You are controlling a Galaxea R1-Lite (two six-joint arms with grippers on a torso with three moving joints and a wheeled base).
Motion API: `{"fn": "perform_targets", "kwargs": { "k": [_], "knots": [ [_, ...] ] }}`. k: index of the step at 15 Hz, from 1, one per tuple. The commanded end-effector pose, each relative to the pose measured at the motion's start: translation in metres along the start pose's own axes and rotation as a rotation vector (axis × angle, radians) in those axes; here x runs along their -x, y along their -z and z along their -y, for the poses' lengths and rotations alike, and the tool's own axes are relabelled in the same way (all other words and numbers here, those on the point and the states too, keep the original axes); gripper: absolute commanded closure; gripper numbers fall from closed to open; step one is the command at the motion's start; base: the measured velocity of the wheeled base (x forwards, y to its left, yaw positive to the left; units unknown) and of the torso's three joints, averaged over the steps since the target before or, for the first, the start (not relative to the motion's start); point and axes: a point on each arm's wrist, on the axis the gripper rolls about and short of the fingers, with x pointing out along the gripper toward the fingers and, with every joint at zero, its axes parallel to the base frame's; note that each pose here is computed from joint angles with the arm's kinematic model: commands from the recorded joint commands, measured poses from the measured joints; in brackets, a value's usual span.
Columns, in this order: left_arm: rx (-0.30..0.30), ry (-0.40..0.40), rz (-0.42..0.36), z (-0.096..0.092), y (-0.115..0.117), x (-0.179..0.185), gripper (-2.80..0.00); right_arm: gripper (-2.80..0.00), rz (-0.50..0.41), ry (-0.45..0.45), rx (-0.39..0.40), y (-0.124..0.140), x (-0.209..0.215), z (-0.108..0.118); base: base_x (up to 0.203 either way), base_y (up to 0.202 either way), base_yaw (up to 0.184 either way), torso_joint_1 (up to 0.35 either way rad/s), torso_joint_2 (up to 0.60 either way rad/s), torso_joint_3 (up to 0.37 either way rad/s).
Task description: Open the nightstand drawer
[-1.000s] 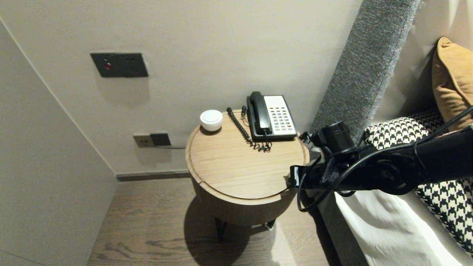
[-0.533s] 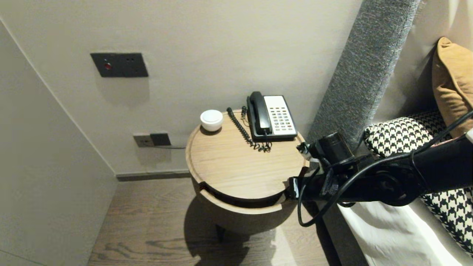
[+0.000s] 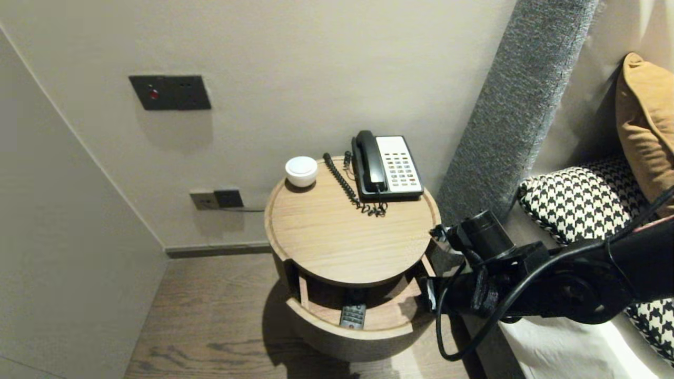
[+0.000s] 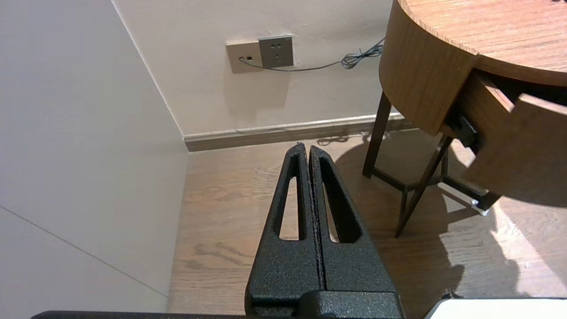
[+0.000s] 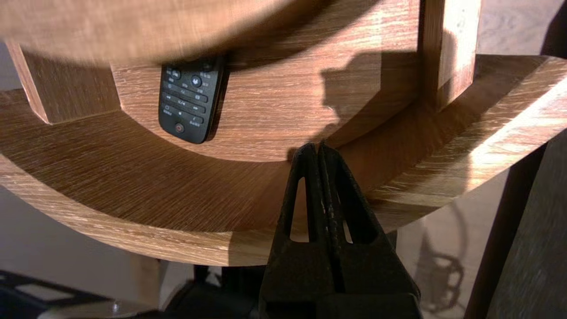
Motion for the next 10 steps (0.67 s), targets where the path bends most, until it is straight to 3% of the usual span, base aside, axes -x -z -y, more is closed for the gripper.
{"fn": "perform_targets", "kwargs": {
  "k": [1, 10],
  "knots": [
    [0.000, 0.000, 0.000, 0.000, 0.000, 0.000, 0.00, 0.00, -0.005, -0.008, 0.000, 0.009, 0.009, 0.000, 0.000, 0.000, 0.000, 0.000, 0.00, 0.000],
    [0.000, 0.000, 0.000, 0.000, 0.000, 0.000, 0.00, 0.00, -0.074, -0.030, 0.021, 0.050, 0.022, -0.002, 0.000, 0.000, 0.000, 0.000, 0.00, 0.000]
  ]
}}
